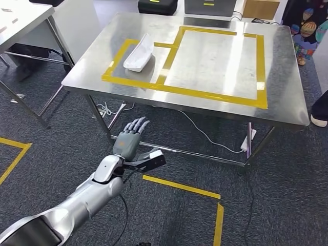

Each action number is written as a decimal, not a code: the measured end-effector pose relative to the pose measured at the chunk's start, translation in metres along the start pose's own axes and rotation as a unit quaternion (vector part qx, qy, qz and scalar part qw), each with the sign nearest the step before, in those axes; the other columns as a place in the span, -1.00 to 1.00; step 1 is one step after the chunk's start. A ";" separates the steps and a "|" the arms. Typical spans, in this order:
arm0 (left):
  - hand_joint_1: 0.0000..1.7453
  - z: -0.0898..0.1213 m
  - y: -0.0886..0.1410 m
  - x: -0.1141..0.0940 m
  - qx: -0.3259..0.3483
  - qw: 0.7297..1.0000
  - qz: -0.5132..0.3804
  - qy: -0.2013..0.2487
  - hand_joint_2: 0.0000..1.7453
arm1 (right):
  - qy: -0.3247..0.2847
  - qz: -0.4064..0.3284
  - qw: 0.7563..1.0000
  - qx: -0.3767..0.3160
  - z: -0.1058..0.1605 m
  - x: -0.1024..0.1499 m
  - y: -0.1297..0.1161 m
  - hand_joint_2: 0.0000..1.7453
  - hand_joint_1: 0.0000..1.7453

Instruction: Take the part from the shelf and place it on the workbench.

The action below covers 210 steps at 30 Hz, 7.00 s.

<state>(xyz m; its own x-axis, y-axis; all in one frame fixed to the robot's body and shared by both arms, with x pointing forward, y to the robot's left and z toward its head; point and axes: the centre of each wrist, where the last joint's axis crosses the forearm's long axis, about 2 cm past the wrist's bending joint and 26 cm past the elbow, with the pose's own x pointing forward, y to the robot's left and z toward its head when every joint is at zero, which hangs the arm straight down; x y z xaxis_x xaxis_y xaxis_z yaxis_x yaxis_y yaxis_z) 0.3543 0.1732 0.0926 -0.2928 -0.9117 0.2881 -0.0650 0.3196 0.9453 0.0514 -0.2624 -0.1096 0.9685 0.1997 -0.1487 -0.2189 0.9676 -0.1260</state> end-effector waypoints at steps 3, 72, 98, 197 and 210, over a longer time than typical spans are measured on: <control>-1.00 0.016 -0.017 -0.003 -0.029 0.999 0.001 0.014 -1.00 | 0.000 0.000 1.000 0.000 0.000 0.000 0.000 -1.00 -1.00; -1.00 0.217 -0.131 -0.040 -0.303 0.722 0.334 0.524 1.00 | 0.002 -0.123 0.992 -0.011 -0.001 -0.002 -0.006 1.00 -1.00; -1.00 0.260 -0.139 -0.040 -0.323 0.699 0.324 0.549 -1.00 | -0.035 -0.138 0.990 -0.021 -0.001 -0.001 -0.007 -1.00 -1.00; -1.00 0.282 -0.143 -0.038 -0.351 0.678 0.312 0.566 -1.00 | -0.039 -0.084 0.995 -0.036 0.001 0.003 -0.001 -1.00 -1.00; -1.00 0.278 -0.142 -0.039 -0.349 0.680 0.311 0.566 -1.00 | -0.040 -0.073 0.996 -0.040 0.001 0.003 -0.001 -1.00 -1.00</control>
<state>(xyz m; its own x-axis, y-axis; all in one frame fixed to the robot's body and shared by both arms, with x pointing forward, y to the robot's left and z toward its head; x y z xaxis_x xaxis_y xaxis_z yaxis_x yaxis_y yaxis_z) 0.1100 0.2356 -0.0952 0.8893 -0.3983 0.2249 0.3199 0.8931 0.3164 0.0552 -0.2629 -0.1086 0.9963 0.0735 -0.0451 -0.0816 0.9725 -0.2183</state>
